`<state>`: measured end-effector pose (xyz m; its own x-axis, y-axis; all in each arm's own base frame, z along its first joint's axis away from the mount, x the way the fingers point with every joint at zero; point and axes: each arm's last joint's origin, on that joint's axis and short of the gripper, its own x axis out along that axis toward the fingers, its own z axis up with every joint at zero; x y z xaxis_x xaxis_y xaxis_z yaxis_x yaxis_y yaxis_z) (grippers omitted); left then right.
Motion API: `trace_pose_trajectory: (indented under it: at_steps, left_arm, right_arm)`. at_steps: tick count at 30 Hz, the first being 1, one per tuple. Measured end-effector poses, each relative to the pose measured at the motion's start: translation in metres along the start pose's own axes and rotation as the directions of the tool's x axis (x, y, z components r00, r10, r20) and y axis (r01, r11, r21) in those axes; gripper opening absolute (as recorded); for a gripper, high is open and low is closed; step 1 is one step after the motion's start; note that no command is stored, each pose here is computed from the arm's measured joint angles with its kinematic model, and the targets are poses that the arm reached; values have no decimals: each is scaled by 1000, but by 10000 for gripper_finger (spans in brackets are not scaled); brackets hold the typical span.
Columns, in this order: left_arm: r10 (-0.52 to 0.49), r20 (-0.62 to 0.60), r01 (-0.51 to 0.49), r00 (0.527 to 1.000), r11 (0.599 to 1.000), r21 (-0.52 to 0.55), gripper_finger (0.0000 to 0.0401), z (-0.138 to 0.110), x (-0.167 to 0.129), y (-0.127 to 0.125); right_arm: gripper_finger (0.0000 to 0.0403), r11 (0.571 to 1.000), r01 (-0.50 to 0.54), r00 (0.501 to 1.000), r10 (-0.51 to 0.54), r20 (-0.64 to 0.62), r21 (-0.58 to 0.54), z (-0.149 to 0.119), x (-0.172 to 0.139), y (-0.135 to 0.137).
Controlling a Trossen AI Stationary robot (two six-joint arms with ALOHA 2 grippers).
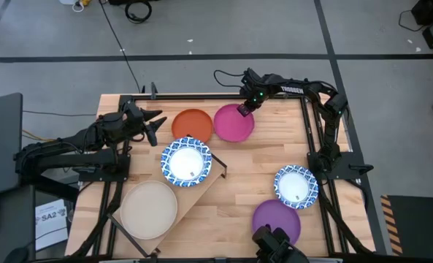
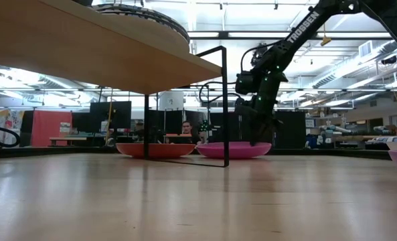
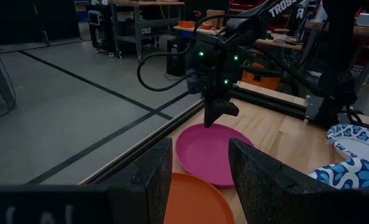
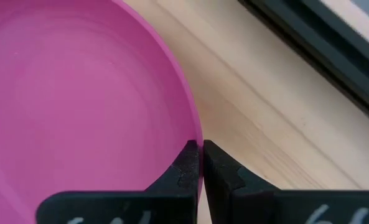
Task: Place and stack plates onto a shelf
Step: Stack the pink plate on top of the light brown plate on the shelf
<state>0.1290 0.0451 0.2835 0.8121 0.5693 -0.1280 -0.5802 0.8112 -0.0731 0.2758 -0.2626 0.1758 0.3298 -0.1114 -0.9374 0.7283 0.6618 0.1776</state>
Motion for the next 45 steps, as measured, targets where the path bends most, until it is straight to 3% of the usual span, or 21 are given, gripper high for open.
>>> trace_pose_trajectory:
  at_steps: [13, 21, 26, 33, 39, 45]
  left_arm:
    - [0, 0, 0, 1000, 1000, 0, 164, 0, 0, 0]
    - [0, 1, 0, 1000, 1000, 0, 164, 0, 0, 0]
    - [16, 10, -16, 1000, 1000, -4, 164, 1, 0, 0]
    - [185, 129, -169, 974, 977, -128, 164, 12, 0, 7]
    - [194, 233, -153, 953, 971, -183, 164, 24, 8, 11]
    - [221, 236, -176, 946, 964, -198, 164, 30, 32, 16]
  right_arm:
    - [13, 1000, -4, 999, 4, 52, -9, 23, -27, 6]
    - [12, 1000, -14, 982, 18, 189, -21, 53, -65, 11]
    - [12, 999, -23, 953, 34, 300, -41, 72, -94, 18]
    - [13, 998, -48, 901, 59, 431, -36, 90, -123, 26]
    - [13, 996, -94, 847, 81, 525, -2, 99, -131, 31]
    - [13, 991, -135, 796, 114, 594, -9, 105, -134, 44]
